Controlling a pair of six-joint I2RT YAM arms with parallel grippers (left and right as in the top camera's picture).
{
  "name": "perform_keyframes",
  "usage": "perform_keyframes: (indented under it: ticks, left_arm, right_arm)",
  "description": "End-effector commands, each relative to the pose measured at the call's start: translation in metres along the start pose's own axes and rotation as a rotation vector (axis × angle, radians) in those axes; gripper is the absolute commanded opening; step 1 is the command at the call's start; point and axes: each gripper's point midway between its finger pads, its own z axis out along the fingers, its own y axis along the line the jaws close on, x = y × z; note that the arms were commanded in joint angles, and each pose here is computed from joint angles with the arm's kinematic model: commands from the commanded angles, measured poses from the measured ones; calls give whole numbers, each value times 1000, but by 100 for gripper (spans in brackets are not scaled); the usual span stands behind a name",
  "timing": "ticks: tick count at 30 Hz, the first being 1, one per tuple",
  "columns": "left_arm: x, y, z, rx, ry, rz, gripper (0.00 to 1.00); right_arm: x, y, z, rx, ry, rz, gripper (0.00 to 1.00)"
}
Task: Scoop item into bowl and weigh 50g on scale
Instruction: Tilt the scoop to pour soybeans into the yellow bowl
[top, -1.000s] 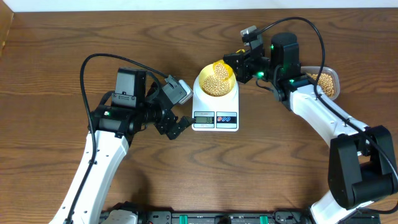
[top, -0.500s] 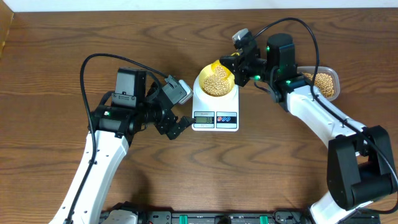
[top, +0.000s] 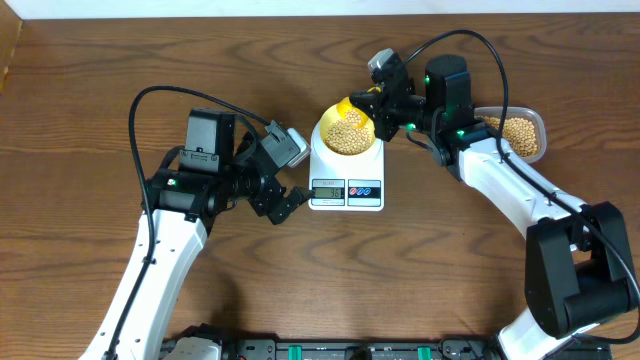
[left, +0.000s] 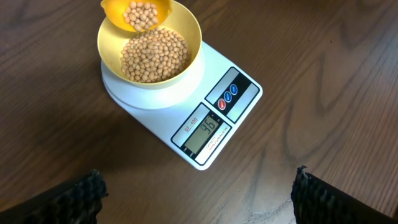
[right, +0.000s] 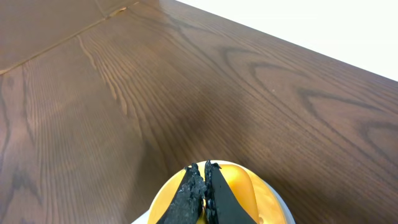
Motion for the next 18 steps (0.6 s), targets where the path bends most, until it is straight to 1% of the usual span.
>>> perform_keyframes:
  ticks: [1,5,18]
  left_arm:
    - [4,-1,2,16,5,2,98]
    - [3,-1,2,16,4,2,98]
    - [3,-1,2,16,4,2,98]
  right_arm:
    - [5,3,4,-14,8,27,1]
    - [5,3,4,-14,9,41,1]
    - [5,3,4,-13,9,164,1]
